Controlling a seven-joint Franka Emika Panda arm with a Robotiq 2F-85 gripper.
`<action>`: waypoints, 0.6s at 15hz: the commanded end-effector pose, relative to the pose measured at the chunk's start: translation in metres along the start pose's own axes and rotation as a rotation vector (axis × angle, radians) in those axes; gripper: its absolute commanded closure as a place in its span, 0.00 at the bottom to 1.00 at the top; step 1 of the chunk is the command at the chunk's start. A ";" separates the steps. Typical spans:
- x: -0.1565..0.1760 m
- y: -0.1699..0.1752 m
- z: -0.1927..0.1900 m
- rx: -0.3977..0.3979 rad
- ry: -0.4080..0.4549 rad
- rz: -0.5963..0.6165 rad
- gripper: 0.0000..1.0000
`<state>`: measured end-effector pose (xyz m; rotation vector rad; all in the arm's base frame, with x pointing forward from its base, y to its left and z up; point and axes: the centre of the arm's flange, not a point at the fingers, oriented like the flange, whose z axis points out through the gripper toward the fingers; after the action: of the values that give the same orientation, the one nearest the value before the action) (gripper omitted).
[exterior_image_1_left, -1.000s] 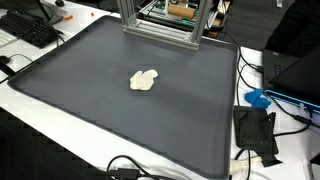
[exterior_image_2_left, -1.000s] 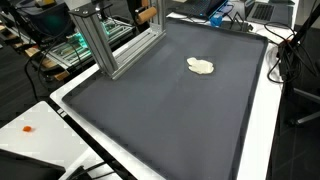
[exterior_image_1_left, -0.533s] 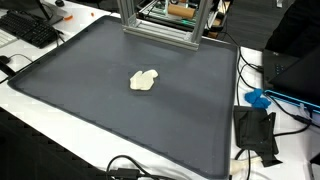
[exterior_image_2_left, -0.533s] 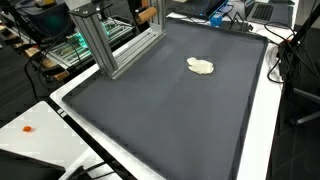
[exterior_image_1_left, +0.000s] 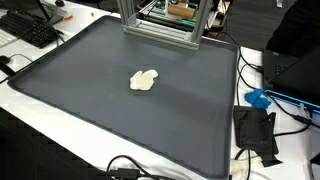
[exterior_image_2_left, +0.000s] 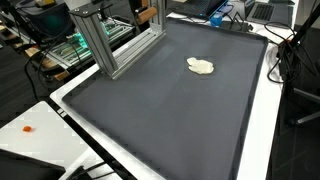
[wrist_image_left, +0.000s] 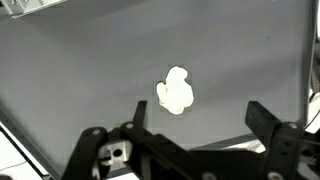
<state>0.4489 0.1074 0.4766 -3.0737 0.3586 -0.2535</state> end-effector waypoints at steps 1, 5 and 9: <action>0.034 -0.007 0.024 -0.039 -0.015 0.047 0.00; 0.034 -0.003 0.031 -0.037 -0.027 0.037 0.00; 0.041 -0.004 0.036 -0.037 -0.032 0.040 0.00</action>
<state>0.4949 0.1024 0.4476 -3.0994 0.4272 -0.1978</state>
